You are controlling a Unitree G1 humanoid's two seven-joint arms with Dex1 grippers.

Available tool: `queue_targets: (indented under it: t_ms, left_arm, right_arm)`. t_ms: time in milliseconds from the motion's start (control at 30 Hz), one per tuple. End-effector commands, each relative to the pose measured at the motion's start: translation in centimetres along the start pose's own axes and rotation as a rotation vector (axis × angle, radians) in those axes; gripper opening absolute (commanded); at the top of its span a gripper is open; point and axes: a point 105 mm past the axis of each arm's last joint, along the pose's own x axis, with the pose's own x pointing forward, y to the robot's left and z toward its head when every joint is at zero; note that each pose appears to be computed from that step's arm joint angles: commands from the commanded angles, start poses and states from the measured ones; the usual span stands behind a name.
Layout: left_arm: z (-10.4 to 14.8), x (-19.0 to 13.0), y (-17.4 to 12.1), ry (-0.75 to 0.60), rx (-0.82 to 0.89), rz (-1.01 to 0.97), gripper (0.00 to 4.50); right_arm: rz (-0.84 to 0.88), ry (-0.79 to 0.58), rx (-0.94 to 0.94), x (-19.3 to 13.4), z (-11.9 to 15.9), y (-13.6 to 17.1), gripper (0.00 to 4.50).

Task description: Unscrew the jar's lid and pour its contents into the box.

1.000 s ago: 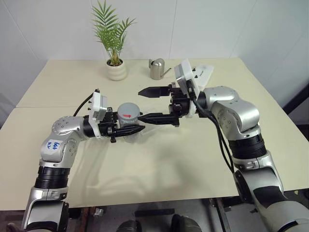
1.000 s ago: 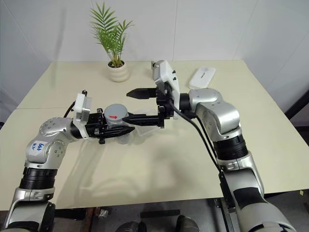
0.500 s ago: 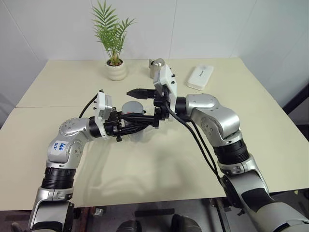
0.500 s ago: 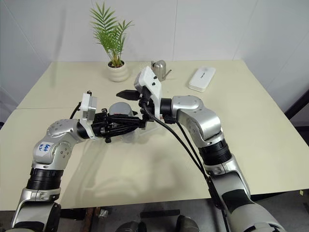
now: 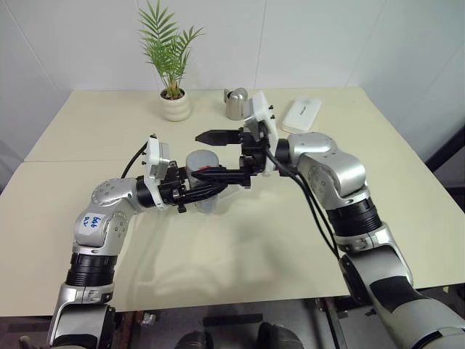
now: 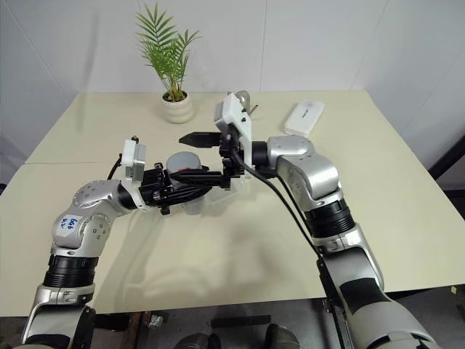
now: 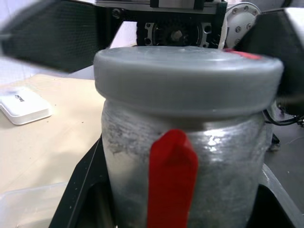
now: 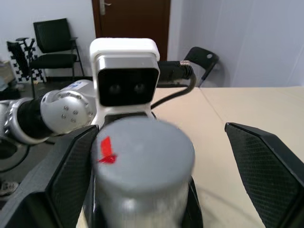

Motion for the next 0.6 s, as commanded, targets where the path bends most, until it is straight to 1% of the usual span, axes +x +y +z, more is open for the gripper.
queue_targets:
  t_ms: [33,200,300,367,467,600]
  left_arm:
    - [2.0,0.3,-1.4,-0.07,0.079,-0.078,2.1]
    - [2.1,0.1,-1.4,-0.075,0.083,-0.072,2.1]
    - [2.1,-0.2,-1.2,-0.07,0.082,-0.06,2.1]
    - [2.1,-0.4,-1.1,-0.067,0.082,-0.056,2.1]
    - [2.0,-0.6,-1.0,-0.061,0.084,-0.046,2.1]
    - [1.9,-0.4,-0.9,-0.062,0.083,-0.041,2.1]
  right_arm:
    - [-0.16,-0.001,-0.015,-3.5,0.8,-2.8,4.44]
    - [-0.205,0.04,-0.001,-5.9,-0.1,-3.5,4.44]
    - [-0.221,0.062,0.018,-8.0,-0.4,-3.5,4.44]
    - [-0.223,0.067,0.025,-8.6,-0.5,-3.4,4.44]
    - [-0.187,0.063,0.041,-8.6,-0.4,-2.5,4.44]
    - [-0.119,-0.004,0.047,-6.5,1.1,-1.2,4.44]
